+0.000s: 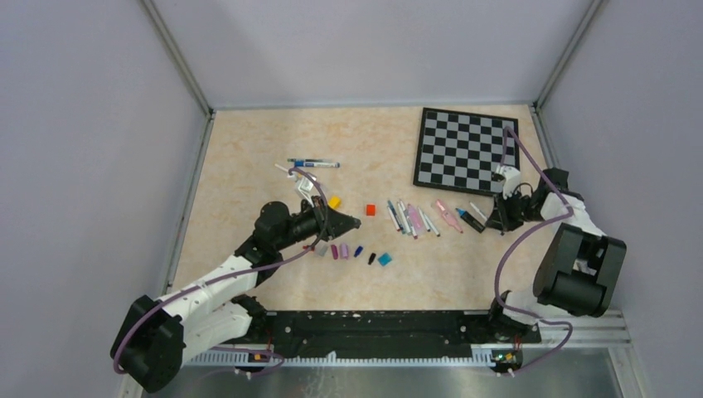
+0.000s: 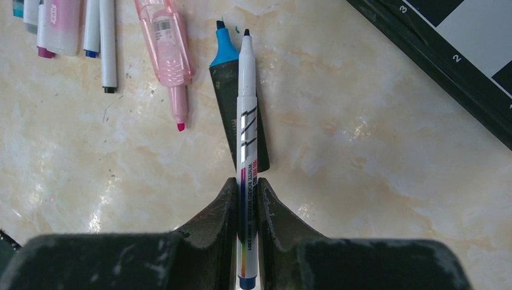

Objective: Open the pen caps
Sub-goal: Place the pen at the center of the board.

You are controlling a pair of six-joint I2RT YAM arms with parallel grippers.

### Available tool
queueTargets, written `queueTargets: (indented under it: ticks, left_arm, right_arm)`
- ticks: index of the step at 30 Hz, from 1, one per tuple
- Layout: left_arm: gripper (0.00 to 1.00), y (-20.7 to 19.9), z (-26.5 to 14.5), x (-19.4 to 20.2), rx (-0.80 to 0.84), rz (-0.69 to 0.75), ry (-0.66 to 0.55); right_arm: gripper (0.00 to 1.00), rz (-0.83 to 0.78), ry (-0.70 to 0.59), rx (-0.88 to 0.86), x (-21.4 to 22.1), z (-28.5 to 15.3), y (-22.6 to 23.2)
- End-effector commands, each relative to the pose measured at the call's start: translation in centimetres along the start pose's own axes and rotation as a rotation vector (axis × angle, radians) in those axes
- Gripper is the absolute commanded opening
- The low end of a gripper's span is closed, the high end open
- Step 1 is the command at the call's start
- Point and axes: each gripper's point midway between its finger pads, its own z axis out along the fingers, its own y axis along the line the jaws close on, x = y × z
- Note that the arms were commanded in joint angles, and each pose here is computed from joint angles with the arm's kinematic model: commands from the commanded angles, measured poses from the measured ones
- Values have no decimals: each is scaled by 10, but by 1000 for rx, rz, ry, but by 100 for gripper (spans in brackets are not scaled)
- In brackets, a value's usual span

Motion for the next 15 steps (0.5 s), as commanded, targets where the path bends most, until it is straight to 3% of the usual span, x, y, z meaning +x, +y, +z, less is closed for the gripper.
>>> queueTargets:
  ticks: [1, 15]
  left_arm:
    - [0, -6, -3, -5, 25, 34, -22]
    - [0, -5, -2, -3, 24, 32, -14]
  right_arm:
    - [4, 7, -5, 10, -12, 3, -18]
    - [14, 85, 58, -2, 1, 20, -33]
